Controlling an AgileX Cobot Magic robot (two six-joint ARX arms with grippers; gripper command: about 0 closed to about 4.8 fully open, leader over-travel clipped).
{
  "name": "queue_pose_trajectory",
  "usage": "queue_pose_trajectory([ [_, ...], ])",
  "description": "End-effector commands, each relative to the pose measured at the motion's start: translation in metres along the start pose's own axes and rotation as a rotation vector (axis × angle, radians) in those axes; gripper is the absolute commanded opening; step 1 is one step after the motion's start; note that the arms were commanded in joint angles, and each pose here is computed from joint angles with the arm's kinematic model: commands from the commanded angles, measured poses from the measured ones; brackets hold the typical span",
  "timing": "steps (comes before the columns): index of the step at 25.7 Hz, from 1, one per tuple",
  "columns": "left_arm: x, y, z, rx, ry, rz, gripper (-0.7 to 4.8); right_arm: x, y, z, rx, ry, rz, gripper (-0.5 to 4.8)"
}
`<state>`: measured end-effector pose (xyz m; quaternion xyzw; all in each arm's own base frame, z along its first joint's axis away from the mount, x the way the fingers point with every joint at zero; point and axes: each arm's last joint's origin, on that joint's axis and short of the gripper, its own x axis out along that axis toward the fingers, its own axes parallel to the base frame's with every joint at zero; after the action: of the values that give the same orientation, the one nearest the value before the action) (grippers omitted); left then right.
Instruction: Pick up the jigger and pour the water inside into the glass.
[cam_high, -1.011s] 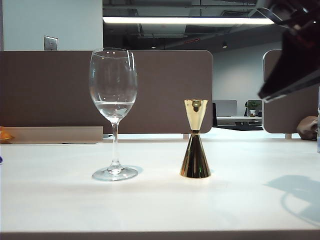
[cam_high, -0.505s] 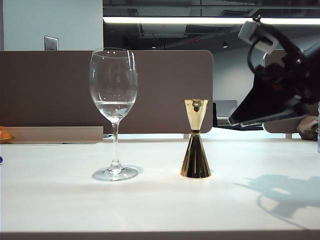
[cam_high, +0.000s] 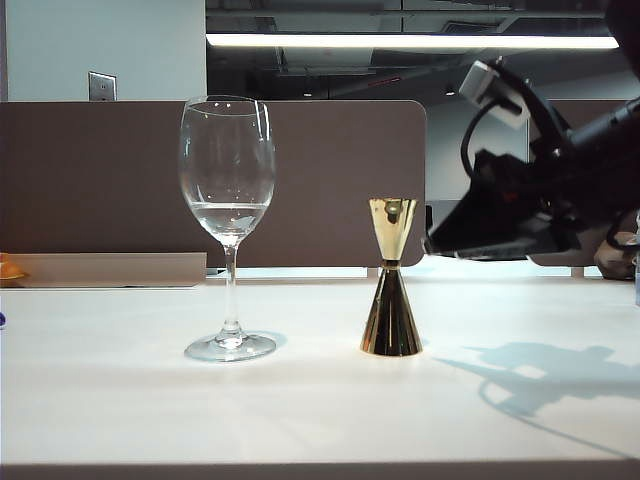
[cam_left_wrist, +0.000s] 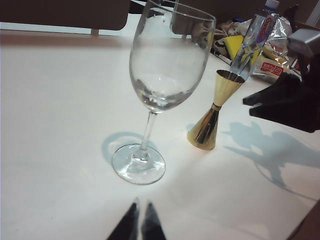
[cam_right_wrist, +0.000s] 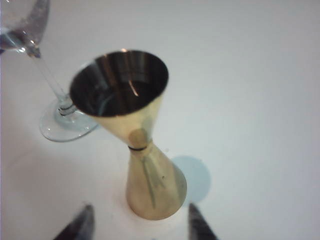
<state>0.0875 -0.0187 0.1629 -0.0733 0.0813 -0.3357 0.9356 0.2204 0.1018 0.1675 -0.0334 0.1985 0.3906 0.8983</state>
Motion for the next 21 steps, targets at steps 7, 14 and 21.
queue_pose_trajectory([
  [7, 0.000, 0.000, 0.001, 0.011, -0.010, -0.003, 0.23, 0.015, -0.002, -0.002, 0.001, -0.052, 0.025, 2.35],
  [14, 0.000, 0.000, 0.001, 0.011, -0.010, -0.003, 0.23, 0.024, 0.000, -0.003, -0.008, -0.055, 0.044, 2.35],
  [21, 0.000, 0.000, 0.001, 0.011, -0.010, -0.003, 0.23, 0.032, -0.003, 0.006, -0.015, -0.071, 0.057, 2.35],
])
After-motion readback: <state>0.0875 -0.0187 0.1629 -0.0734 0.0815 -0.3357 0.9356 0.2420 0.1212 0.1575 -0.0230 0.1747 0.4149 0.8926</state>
